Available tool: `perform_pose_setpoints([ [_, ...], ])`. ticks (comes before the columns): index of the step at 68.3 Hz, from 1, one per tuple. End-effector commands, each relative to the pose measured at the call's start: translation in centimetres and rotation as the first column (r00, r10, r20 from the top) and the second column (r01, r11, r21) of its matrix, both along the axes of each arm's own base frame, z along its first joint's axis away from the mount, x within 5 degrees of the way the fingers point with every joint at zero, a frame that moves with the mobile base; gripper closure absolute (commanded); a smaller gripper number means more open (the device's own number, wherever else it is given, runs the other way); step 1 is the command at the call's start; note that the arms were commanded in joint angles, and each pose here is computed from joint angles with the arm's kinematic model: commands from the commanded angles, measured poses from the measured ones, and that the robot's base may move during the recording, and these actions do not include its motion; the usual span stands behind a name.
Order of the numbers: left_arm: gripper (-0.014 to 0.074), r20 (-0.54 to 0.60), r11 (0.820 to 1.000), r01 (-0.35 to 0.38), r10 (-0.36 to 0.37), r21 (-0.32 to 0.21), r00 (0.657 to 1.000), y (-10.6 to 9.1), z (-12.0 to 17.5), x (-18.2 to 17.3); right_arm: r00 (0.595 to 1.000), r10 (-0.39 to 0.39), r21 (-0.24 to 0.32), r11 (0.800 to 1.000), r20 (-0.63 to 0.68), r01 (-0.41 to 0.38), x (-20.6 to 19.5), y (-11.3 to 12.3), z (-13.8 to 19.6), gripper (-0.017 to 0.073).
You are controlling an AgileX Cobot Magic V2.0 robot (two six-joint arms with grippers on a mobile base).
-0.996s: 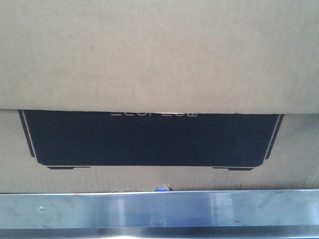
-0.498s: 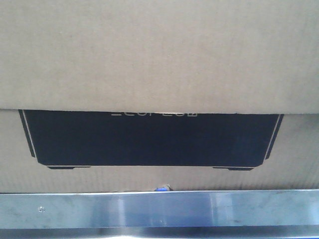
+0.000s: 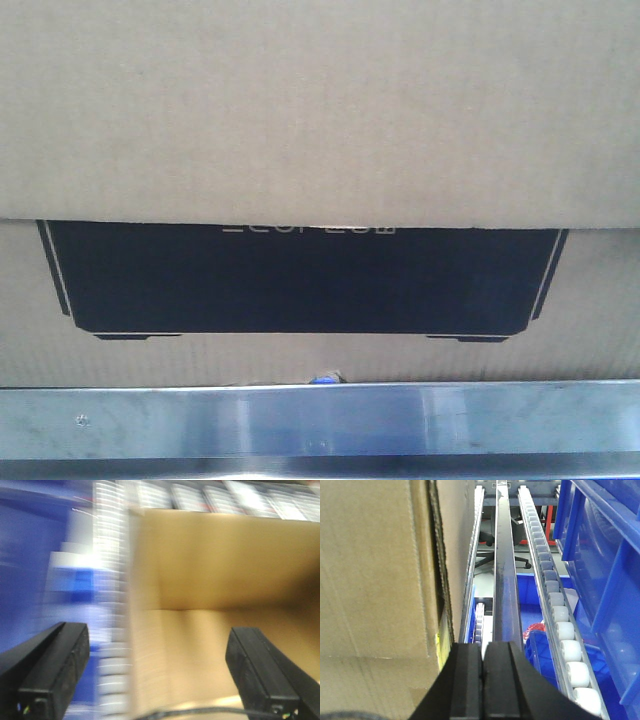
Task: Grab box from left shelf to table start
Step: 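Close both grippers on the box side walls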
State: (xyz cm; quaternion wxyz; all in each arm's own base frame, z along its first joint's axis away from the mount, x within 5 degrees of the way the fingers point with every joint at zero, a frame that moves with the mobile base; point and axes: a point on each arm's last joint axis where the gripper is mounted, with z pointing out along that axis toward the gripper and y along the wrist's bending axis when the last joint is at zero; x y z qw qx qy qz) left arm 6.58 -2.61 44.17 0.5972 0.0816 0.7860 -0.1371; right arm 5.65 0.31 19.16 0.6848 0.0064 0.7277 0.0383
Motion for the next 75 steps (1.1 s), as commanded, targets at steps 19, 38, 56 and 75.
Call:
perform_pose_setpoints([
  [19,0.0128,-0.141,0.994,0.099,-0.09,0.053,0.986,-2.3,1.0,7.1,0.995,-0.009,0.003,1.0,0.098,0.009,0.0,-0.1,0.8,0.0501],
  [38,0.0128,-0.306,0.989,-0.01,0.054,0.145,0.95,-2.2,0.3,12.3,0.995,-0.009,0.003,1.0,0.098,0.009,0.0,-0.1,0.8,0.0501],
  [56,0.0128,-0.509,0.989,-0.016,0.088,0.145,0.856,-3.0,-0.4,15.3,0.995,-0.009,0.003,1.0,0.098,0.009,0.0,-0.1,0.8,0.0501],
  [75,0.0162,-0.587,0.987,-0.012,0.105,0.161,0.803,-3.5,-2.2,17.3,0.98,-0.021,0.018,1.0,0.197,0.018,-0.1,-0.2,1.8,0.0501],
])
